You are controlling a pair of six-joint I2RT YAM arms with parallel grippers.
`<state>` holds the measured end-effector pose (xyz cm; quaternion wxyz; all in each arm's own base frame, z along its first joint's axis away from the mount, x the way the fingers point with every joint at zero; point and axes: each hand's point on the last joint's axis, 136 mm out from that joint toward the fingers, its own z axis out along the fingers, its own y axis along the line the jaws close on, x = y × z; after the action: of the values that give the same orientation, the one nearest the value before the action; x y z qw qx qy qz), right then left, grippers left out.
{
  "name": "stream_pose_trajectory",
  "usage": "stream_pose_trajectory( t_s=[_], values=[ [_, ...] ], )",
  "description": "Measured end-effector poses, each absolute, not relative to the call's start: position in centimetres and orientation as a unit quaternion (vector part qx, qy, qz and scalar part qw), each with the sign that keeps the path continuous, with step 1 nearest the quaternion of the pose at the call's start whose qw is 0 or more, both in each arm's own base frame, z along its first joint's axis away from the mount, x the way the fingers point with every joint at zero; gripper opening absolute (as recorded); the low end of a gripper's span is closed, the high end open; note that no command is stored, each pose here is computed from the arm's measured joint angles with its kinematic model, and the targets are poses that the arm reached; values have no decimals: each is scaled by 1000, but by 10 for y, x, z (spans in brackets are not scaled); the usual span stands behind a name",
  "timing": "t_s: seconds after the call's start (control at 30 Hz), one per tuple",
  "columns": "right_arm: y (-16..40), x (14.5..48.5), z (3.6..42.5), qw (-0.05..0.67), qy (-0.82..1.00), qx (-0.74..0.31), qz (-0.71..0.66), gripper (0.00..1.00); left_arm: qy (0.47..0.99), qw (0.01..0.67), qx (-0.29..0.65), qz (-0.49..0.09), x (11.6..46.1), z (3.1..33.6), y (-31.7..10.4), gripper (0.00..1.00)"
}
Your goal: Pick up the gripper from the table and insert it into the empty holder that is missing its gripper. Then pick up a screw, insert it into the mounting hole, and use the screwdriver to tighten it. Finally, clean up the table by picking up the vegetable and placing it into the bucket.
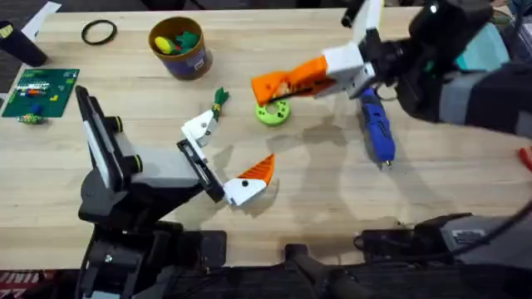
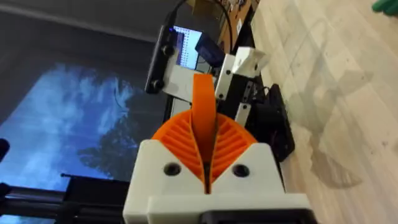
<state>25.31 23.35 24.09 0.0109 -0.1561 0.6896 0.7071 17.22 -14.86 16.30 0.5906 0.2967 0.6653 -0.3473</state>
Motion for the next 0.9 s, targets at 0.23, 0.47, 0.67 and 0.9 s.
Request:
stream_pose_trajectory(
  t_s=[0.23,0.47,0.67,0.9],
  values=[
    [233,224,205,-25,694,-138,706,18,656,574,317,-376,161,163,-156,981],
    [247,204,203,-27,684,-183,706,18,639,553,350,-404,145,162,-164,981],
    [251,199,203,-33,682,-191,706,18,610,556,397,-401,134,162,-169,981],
    [250,197,194,-57,689,-167,704,18,597,557,415,-401,129,162,-171,981]
  ],
)
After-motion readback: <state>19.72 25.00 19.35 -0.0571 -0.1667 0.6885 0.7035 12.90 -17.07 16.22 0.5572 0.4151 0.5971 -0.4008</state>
